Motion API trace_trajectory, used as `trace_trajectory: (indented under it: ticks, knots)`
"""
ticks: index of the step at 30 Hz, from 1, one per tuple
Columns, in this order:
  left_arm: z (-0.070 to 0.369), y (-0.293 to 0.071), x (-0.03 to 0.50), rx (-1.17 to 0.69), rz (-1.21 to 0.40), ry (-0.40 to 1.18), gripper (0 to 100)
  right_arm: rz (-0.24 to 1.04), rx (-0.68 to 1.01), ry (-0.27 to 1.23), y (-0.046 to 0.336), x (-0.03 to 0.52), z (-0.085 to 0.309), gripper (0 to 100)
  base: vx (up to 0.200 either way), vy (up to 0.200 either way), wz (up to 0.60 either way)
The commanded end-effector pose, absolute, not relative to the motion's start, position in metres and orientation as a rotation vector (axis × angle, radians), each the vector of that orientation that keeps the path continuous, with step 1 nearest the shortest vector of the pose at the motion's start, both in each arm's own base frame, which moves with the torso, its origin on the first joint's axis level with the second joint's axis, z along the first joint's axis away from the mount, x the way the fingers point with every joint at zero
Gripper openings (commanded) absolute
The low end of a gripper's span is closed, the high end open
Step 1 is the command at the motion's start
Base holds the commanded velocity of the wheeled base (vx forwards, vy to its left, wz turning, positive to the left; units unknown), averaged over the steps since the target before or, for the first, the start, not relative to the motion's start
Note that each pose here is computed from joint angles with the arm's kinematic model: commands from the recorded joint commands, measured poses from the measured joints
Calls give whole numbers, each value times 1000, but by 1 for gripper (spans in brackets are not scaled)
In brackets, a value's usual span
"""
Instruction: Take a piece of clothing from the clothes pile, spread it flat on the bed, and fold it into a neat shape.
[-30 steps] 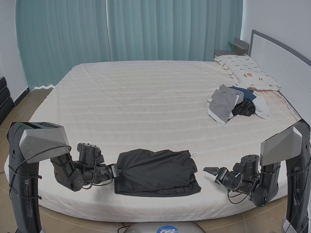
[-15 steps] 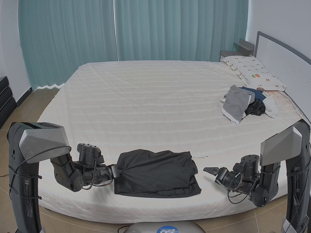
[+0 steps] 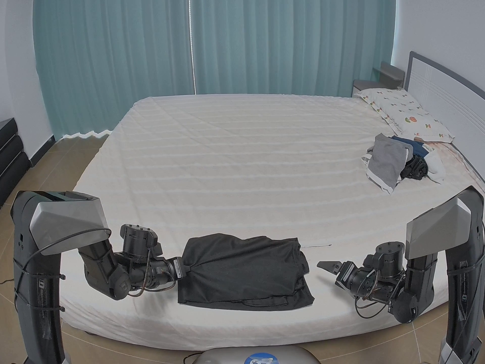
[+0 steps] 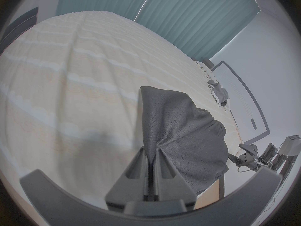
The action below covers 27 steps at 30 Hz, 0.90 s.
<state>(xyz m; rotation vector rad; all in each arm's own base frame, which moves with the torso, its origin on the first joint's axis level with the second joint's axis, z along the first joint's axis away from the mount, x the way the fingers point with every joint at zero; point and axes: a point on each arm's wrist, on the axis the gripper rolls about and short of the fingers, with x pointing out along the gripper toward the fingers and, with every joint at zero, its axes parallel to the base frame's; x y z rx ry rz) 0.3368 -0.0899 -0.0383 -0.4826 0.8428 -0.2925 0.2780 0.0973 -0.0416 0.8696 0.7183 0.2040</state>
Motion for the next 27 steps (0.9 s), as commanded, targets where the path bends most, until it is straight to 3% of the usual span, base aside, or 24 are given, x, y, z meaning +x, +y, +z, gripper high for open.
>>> trace_trajectory:
  ticks: [1,4,13,14,27]
  knots:
    - [-38,-90,336,-483,-292,844,0,210,871,710,98,278,-41,100,0,200,0]
    - [-39,-89,334,-471,-295,848,0,210,871,710,98,278,-41,100,0,200,0]
    - [-43,-88,328,-431,-307,863,0,210,871,710,98,278,-41,100,0,0,0]
    - [-43,-87,324,-431,-317,866,100,210,871,710,98,278,-41,100,0,0,0]
    - [-40,-84,319,-452,-387,760,100,210,869,712,98,278,-41,100,0,0,0]
